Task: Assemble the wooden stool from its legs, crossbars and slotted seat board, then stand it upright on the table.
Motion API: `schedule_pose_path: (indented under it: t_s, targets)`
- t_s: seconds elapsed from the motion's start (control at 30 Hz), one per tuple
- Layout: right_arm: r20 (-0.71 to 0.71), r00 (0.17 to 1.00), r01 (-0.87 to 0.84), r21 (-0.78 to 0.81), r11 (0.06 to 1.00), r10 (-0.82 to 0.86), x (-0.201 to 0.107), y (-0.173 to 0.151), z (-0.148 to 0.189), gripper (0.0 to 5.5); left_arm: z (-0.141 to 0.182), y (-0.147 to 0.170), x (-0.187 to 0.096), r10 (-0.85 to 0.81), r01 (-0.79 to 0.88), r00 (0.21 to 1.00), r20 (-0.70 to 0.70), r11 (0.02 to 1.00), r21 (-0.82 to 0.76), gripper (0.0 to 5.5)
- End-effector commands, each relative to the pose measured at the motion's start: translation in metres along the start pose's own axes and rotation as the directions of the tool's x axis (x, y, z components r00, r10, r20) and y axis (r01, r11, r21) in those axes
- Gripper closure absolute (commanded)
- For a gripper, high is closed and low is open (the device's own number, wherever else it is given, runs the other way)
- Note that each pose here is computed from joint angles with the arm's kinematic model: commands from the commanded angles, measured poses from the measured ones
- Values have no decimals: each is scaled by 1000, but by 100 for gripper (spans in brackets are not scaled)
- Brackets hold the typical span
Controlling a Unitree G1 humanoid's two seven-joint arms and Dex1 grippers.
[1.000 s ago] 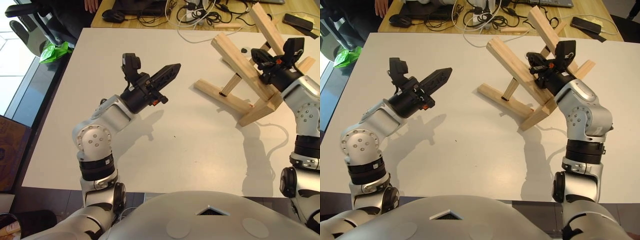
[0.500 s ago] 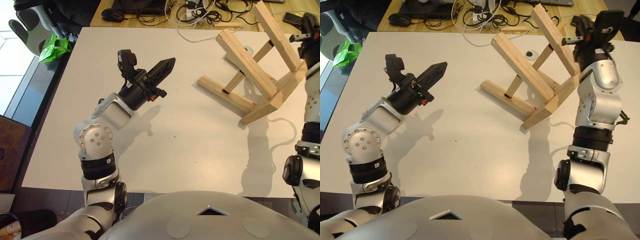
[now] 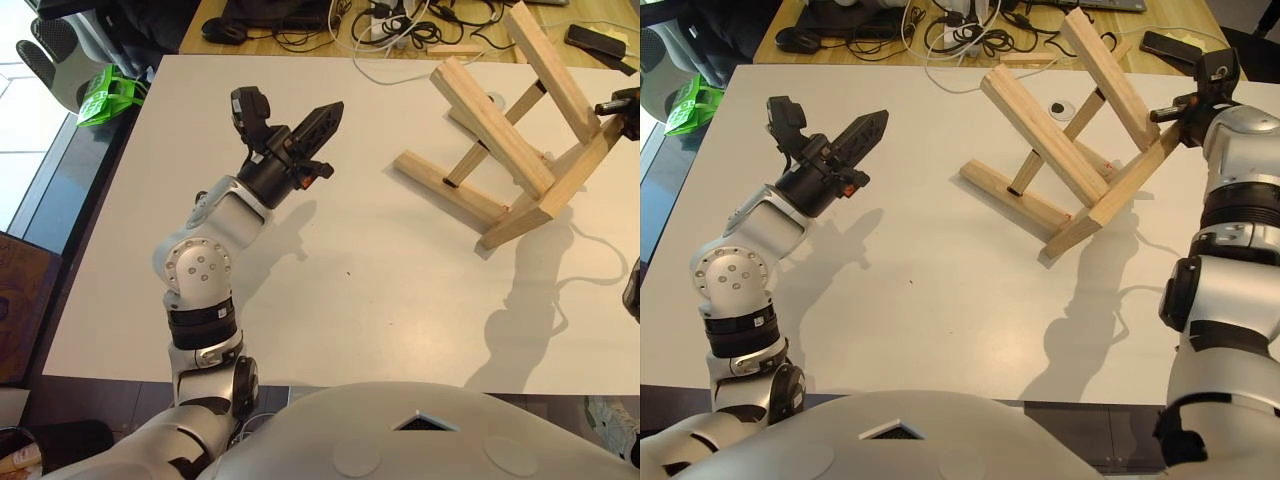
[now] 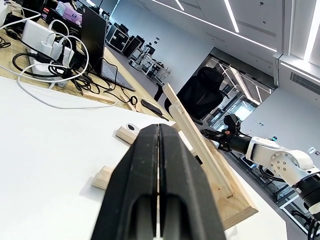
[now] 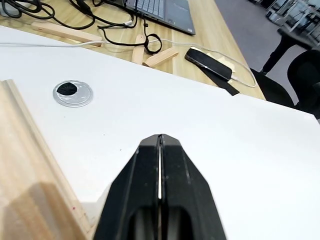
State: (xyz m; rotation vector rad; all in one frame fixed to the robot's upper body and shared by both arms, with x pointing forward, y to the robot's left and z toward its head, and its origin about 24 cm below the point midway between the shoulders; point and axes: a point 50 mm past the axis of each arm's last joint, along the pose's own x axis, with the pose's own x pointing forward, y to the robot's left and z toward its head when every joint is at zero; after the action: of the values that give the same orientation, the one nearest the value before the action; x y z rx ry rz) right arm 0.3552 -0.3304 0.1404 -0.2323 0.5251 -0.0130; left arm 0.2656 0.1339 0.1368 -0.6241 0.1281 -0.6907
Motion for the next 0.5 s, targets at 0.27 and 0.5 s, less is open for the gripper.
schedule_pose_path:
  t_s: [0.27, 0.5]
  targets:
    - [-154, 936, -293, 153, 944, 316, -27, 58, -31, 550, -2, 2, 1, 34, -34, 999, 10, 999, 7, 547]
    - [-159, 893, -395, 172, 902, 421, -57, 93, -28, 550, -3, 4, 0, 51, -51, 998, 22, 999, 6, 547]
